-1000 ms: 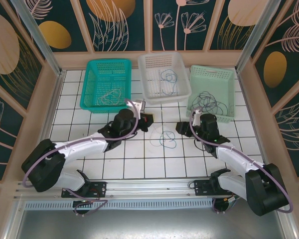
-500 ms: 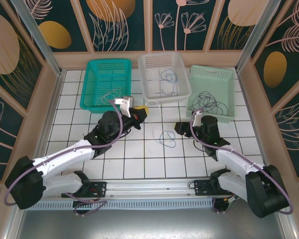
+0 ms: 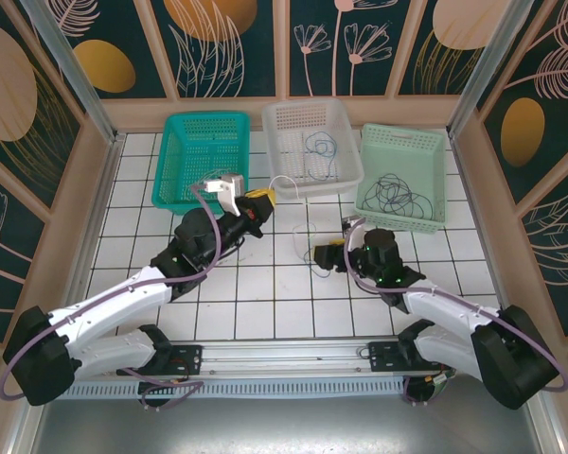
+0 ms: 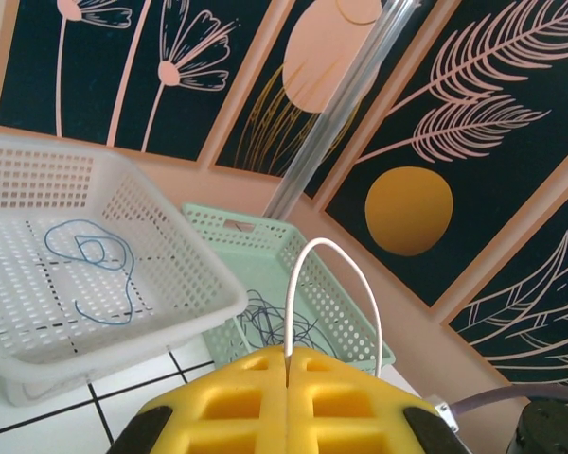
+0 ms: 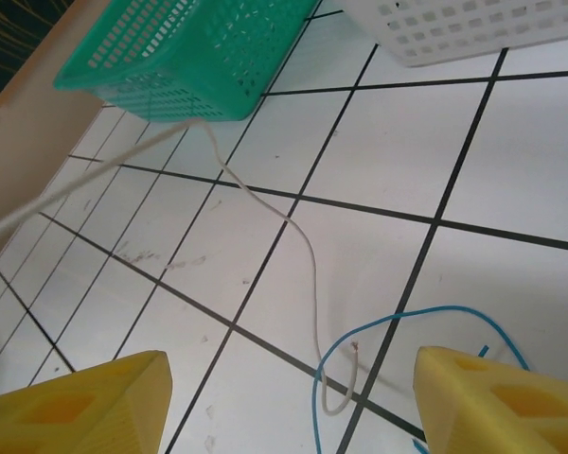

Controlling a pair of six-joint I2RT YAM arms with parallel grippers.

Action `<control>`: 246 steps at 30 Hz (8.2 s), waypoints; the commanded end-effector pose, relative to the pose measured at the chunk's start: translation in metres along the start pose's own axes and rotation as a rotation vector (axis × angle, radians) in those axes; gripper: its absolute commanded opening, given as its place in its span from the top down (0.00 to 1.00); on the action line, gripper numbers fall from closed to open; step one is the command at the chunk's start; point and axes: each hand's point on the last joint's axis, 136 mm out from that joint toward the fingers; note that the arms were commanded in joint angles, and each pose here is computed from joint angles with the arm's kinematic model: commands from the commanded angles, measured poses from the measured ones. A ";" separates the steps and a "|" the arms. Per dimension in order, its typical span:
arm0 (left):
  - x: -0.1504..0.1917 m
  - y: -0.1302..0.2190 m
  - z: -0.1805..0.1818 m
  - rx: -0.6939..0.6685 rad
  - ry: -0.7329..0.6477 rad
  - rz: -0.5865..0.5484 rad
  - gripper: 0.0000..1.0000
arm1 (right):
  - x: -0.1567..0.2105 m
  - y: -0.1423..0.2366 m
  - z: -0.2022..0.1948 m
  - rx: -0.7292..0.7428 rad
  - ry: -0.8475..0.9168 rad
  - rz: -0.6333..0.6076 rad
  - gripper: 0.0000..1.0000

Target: Untangle the cables

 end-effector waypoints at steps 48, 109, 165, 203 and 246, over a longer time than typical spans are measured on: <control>-0.102 0.035 -0.028 0.027 -0.065 -0.264 0.97 | 0.085 -0.109 -0.031 0.371 -0.067 0.269 0.29; -0.341 0.092 -0.004 -0.674 -0.721 -0.537 0.95 | 0.126 -0.048 -0.110 0.646 -0.070 0.332 1.00; -0.083 -0.020 0.234 -0.617 -0.236 0.007 0.14 | 0.001 -0.036 0.025 0.187 0.070 0.032 1.00; 0.105 -0.049 0.015 0.220 -0.171 0.223 0.54 | -0.083 -0.006 0.074 -0.104 -0.011 -0.122 1.00; 0.053 -0.005 0.135 -0.586 -0.591 0.367 0.53 | -0.141 -0.016 0.014 0.203 0.065 -0.016 1.00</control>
Point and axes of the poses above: each hand's point on the last joint's axis, 136 mm out from that joint toward the fingers, its own y axis back along the fingers, its own z axis along the line the jaws close on, x = y × z, and after that the axes turned 9 degrees about -y, right-handed
